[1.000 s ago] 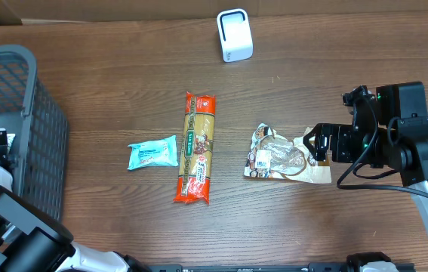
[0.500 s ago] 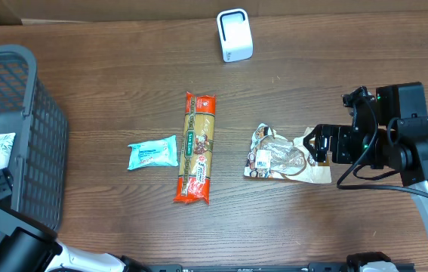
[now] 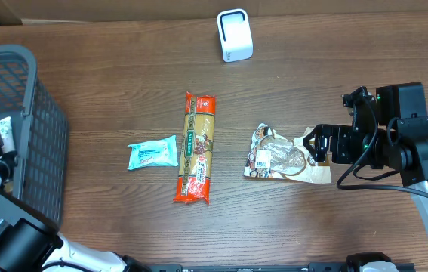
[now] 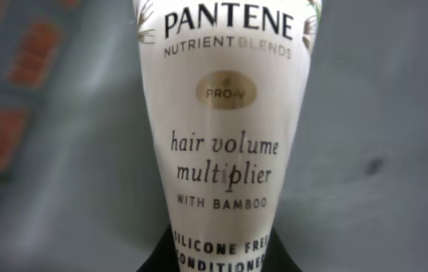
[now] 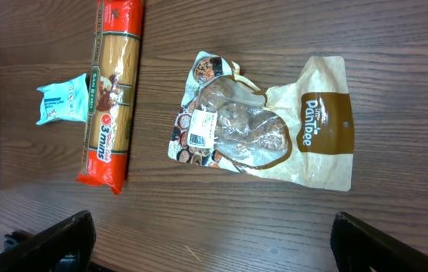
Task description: Scan the item barcode
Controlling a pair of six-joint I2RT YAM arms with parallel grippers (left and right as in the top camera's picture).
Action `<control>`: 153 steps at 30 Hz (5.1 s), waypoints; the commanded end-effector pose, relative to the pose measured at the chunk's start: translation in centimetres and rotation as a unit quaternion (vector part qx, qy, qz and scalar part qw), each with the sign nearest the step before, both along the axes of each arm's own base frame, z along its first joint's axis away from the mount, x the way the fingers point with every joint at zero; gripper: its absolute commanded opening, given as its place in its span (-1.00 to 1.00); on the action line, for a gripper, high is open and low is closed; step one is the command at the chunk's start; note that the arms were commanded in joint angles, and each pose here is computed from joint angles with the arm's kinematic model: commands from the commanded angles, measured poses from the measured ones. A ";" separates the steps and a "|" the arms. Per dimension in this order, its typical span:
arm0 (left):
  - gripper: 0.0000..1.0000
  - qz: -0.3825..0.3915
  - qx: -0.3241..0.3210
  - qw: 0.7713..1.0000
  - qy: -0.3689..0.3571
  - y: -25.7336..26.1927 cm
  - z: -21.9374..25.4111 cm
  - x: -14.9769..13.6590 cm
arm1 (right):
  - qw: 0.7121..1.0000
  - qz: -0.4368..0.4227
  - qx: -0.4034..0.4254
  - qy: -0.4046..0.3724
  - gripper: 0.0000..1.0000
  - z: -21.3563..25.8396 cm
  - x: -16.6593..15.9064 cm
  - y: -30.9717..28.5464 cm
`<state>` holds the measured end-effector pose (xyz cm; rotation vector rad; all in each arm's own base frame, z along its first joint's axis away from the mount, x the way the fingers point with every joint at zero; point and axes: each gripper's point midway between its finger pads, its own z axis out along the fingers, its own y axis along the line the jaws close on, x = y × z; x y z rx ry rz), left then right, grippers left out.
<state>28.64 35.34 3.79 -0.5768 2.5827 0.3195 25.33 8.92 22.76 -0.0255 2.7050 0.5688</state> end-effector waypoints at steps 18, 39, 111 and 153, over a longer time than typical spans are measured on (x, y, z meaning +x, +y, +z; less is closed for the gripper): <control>-0.92 0.040 0.130 0.949 -0.286 -6.4 33.2 2.5 | 1.000 0.004 0.006 -0.014 1.00 0.7 0.3 0.3; -0.91 -0.249 -0.265 0.930 -0.056 -43.7 20.5 4.7 | 1.000 0.004 0.006 -0.015 1.00 0.7 0.4 0.3; 0.99 -0.378 -0.215 0.866 -0.247 -52.7 40.4 9.6 | 0.949 -0.244 0.114 0.163 0.08 -21.7 0.7 4.1; 0.99 -0.139 -0.159 0.959 -0.189 -39.5 35.9 11.4 | 0.906 -0.301 0.287 0.074 0.46 -20.9 3.3 -0.9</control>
